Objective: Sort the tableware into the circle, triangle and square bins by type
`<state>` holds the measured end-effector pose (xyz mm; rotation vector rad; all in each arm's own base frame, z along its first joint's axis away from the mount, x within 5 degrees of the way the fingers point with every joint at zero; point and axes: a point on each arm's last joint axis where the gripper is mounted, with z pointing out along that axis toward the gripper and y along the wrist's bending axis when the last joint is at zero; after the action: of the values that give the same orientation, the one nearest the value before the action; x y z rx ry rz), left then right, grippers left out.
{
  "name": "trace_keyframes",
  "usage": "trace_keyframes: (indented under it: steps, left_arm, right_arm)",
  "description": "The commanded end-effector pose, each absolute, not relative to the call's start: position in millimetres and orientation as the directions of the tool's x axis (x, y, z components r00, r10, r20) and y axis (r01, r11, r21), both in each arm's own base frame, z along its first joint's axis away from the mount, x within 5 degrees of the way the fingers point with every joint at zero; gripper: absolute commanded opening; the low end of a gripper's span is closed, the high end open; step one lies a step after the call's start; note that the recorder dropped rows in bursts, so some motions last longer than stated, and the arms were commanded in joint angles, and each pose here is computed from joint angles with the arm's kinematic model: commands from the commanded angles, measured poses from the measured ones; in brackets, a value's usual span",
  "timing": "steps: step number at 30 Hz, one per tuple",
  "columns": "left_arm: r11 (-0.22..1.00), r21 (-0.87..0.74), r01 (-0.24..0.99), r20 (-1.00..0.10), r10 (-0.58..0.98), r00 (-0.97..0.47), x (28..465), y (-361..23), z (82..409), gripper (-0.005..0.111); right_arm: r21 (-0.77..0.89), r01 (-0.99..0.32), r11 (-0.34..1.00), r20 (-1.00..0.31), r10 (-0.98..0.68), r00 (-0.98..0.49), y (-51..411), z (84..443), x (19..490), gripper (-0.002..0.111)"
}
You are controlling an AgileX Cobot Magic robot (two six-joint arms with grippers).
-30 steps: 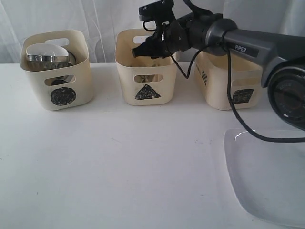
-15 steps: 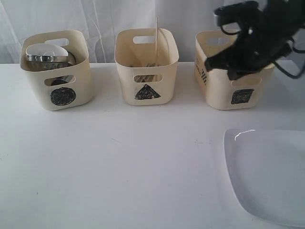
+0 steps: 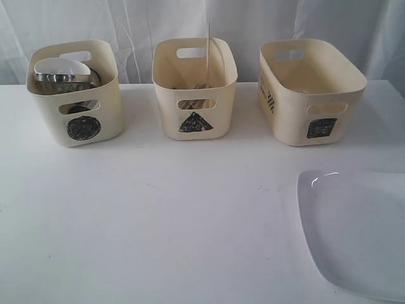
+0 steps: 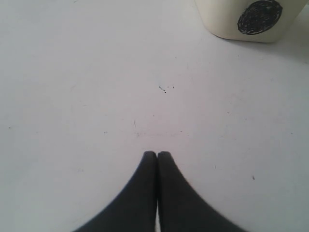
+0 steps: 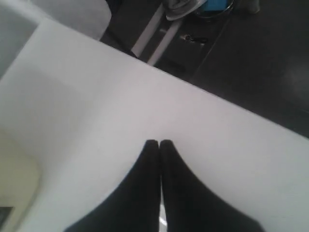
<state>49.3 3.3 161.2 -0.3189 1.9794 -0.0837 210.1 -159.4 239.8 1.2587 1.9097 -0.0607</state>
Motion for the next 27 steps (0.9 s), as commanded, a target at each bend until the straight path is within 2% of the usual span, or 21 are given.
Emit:
trace_keyframes:
  steps: [1,3,5,7,9,11,15,18,20,24,27]
  left_arm:
    - [0.959,-0.213,-0.186,-0.878,-0.271,-0.394,48.8,2.7,159.6,0.0]
    - [0.959,-0.213,-0.186,-0.878,-0.271,-0.394,48.8,2.7,159.6,0.0]
    - [0.959,-0.213,-0.186,-0.878,-0.271,-0.394,48.8,2.7,159.6,0.0]
    - [0.959,-0.213,-0.186,-0.878,-0.271,-0.394,48.8,2.7,159.6,0.0]
    - [0.959,-0.213,-0.186,-0.878,-0.271,-0.394,48.8,2.7,159.6,0.0]
    - [0.959,-0.213,-0.186,-0.878,-0.271,-0.394,48.8,2.7,159.6,0.0]
    - [0.959,-0.213,-0.186,-0.878,-0.271,-0.394,48.8,2.7,159.6,0.0]
    - [0.959,-0.213,-0.186,-0.878,-0.271,-0.394,48.8,2.7,159.6,0.0]
    - [0.959,-0.213,-0.186,-0.878,-0.271,-0.394,48.8,2.7,159.6,0.0]
    - [0.959,-0.213,-0.186,-0.878,-0.271,-0.394,48.8,2.7,159.6,0.0]
    - [0.959,-0.213,-0.186,-0.878,-0.271,-0.394,48.8,2.7,159.6,0.0]
  right_arm:
    - [0.134,0.713,0.688,-0.573,0.641,-0.511,-171.5,196.6,221.4,0.0]
    - [0.086,0.602,0.794,-0.495,0.558,-0.666,-175.9,183.7,234.0,0.0]
    - [0.121,0.426,0.897,-0.417,0.435,-0.798,-177.1,175.4,249.7,0.0]
    - [0.246,0.142,0.959,-0.393,0.232,-0.89,-173.1,177.7,266.9,0.0]
    - [0.37,-0.03,0.929,-0.414,0.136,-0.9,-170.3,186.7,279.5,0.0]
    - [0.432,-0.076,0.899,-0.455,0.144,-0.879,-175.3,200.3,292.4,0.0]
    - [0.406,-0.141,0.903,-0.517,0.1,-0.85,-182.6,214.3,304.0,0.0]
    - [0.305,-0.151,0.94,-0.561,0.049,-0.827,-191.0,208.7,308.2,0.0]
    - [0.314,-0.126,0.941,-0.532,0.064,-0.845,-193.2,199.1,308.4,0.002]
    - [0.386,-0.142,0.912,-0.453,0.054,-0.89,-187.8,178.0,302.2,0.017]
    - [0.421,-0.142,0.896,-0.427,0.058,-0.902,-186.2,169.5,301.5,0.035]
